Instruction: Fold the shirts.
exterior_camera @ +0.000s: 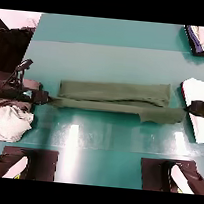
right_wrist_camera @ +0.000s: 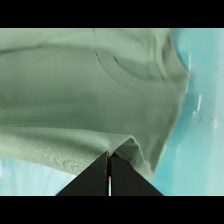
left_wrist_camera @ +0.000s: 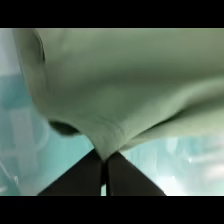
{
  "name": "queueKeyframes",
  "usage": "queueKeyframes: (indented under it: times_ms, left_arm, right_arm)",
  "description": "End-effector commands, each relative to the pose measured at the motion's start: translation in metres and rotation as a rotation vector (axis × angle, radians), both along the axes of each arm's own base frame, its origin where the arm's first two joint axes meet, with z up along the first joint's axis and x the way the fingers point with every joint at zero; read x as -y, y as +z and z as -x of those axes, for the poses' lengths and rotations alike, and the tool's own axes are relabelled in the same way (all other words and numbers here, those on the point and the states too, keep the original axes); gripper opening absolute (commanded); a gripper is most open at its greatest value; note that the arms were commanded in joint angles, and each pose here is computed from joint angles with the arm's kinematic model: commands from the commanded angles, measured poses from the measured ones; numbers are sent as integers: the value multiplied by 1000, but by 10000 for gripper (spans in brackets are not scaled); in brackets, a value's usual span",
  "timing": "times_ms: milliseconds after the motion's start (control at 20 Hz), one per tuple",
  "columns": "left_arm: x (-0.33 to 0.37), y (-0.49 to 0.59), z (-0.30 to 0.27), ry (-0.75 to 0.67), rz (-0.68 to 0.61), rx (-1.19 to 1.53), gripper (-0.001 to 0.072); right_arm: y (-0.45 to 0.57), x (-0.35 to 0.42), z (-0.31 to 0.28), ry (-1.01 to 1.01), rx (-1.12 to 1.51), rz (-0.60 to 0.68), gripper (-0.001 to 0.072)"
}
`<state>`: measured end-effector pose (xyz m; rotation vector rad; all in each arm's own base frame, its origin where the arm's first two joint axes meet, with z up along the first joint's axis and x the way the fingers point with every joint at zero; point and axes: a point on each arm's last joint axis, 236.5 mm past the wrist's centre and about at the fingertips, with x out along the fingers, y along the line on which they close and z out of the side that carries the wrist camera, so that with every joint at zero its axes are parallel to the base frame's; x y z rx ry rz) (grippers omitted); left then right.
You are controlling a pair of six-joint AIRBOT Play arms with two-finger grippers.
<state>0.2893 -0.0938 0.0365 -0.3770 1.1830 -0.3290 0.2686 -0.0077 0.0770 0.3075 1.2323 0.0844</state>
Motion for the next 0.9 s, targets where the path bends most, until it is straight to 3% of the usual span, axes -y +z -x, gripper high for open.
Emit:
queueKeyframes:
  times_ms: [0,300,400,450,550,650,700,850]
  left_arm:
    - [-7,-15,-35,81,5,34,21]
    - [-17,-48,-77,192,21,49,26]
    - [-23,-48,-97,280,47,86,469]
    - [-27,-45,-106,317,54,105,517]
    - [-33,-30,-125,365,66,167,517]
    - [-34,-9,-137,362,72,215,516]
    - [-31,-1,-139,347,77,220,516]
    - [-19,2,-127,281,87,163,516]
  right_arm:
    - [-25,-12,-43,56,-46,-24,21]
    - [-57,-20,-97,71,-74,-42,23]
    - [-60,-17,-120,0,-50,-63,24]
    - [-58,-20,-133,-31,-19,-95,24]
    - [-51,-23,-156,-77,46,-153,48]
    - [-44,-17,-167,-104,84,-167,442]
    - [-41,-12,-167,-109,87,-165,491]
    - [-45,3,-142,-32,15,-158,491]
